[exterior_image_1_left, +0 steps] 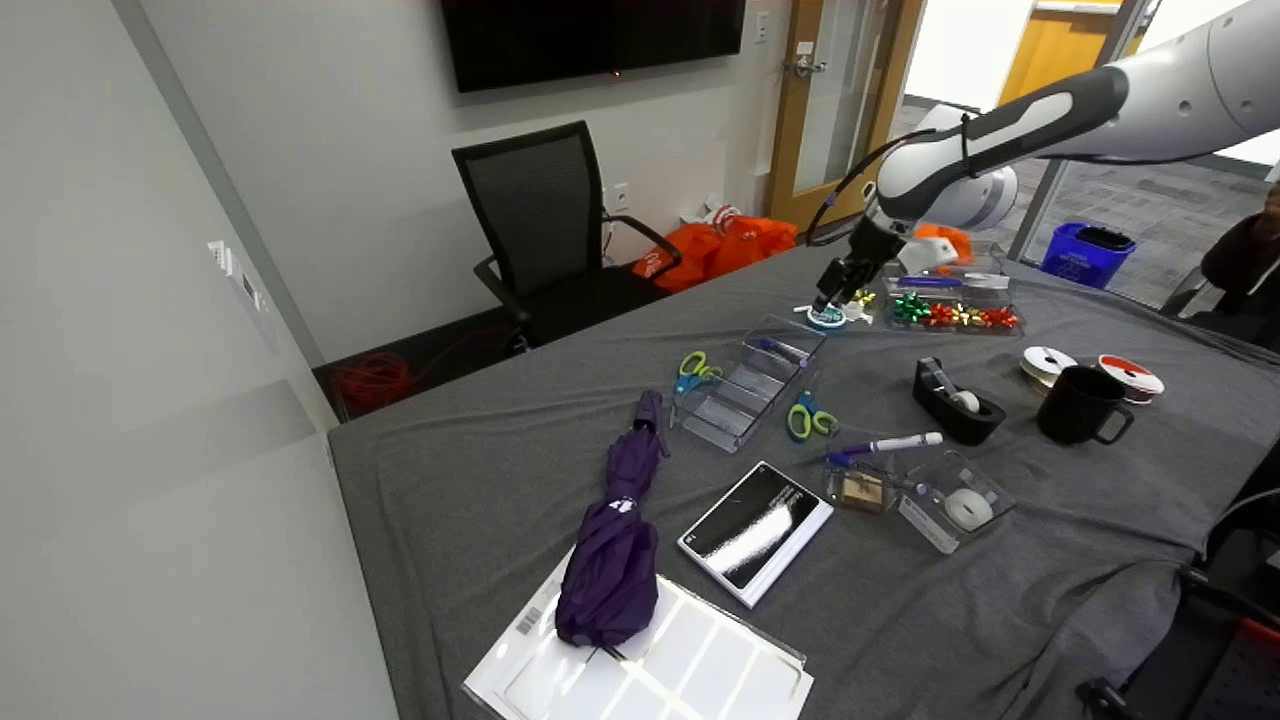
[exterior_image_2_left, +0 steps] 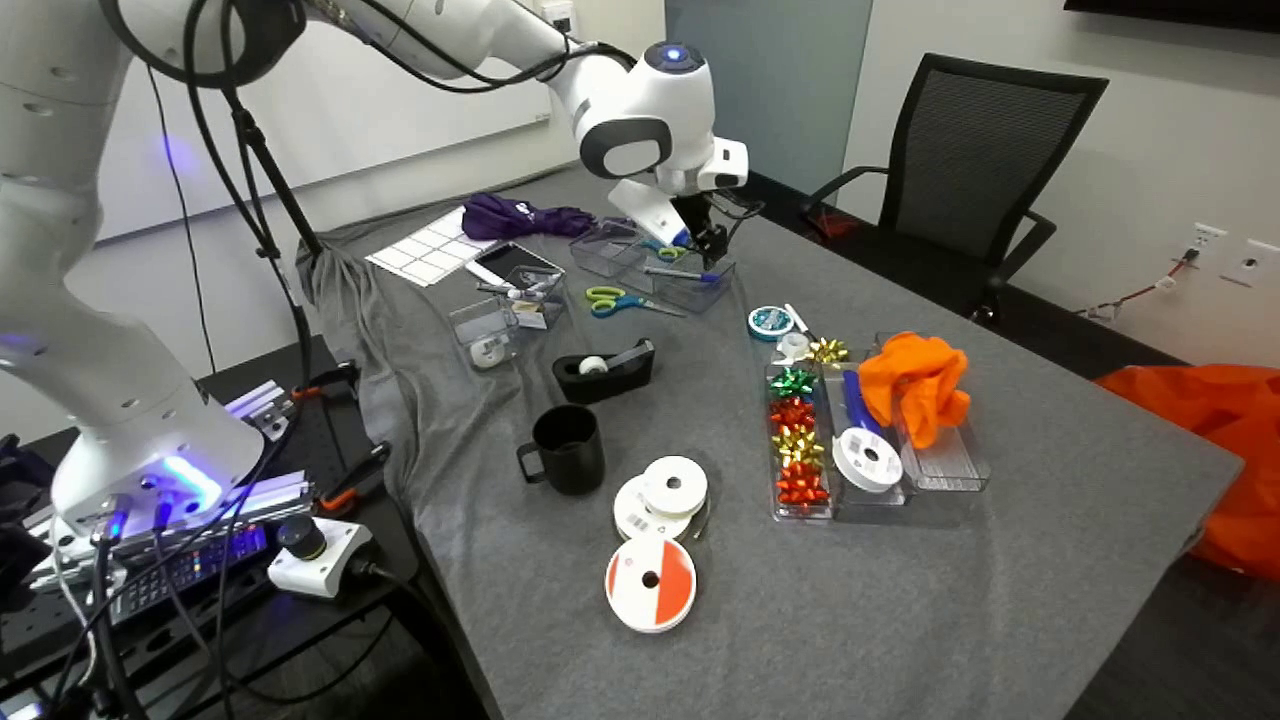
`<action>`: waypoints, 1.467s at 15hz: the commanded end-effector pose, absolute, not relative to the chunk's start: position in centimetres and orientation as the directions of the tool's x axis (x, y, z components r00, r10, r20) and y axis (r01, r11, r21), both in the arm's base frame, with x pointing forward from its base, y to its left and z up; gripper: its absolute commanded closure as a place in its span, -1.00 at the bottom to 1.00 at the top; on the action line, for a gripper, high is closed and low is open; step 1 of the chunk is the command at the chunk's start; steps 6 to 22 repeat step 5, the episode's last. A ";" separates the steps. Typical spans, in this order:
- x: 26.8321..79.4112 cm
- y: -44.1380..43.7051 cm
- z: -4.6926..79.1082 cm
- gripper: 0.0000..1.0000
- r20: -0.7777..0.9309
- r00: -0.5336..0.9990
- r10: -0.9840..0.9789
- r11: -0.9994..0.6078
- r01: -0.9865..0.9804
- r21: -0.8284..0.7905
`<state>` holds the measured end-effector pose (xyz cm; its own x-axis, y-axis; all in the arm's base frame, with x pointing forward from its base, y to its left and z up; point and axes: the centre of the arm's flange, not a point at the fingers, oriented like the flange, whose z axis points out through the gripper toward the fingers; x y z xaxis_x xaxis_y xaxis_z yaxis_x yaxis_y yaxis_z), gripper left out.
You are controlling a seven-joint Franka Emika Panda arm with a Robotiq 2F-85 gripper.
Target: Put the marker inside the container
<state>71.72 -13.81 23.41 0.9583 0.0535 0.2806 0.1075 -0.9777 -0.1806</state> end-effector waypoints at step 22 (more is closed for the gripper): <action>66.7 -18.3 29.4 -1.00 0.377 0.919 0.115 -0.982 0.163 -0.099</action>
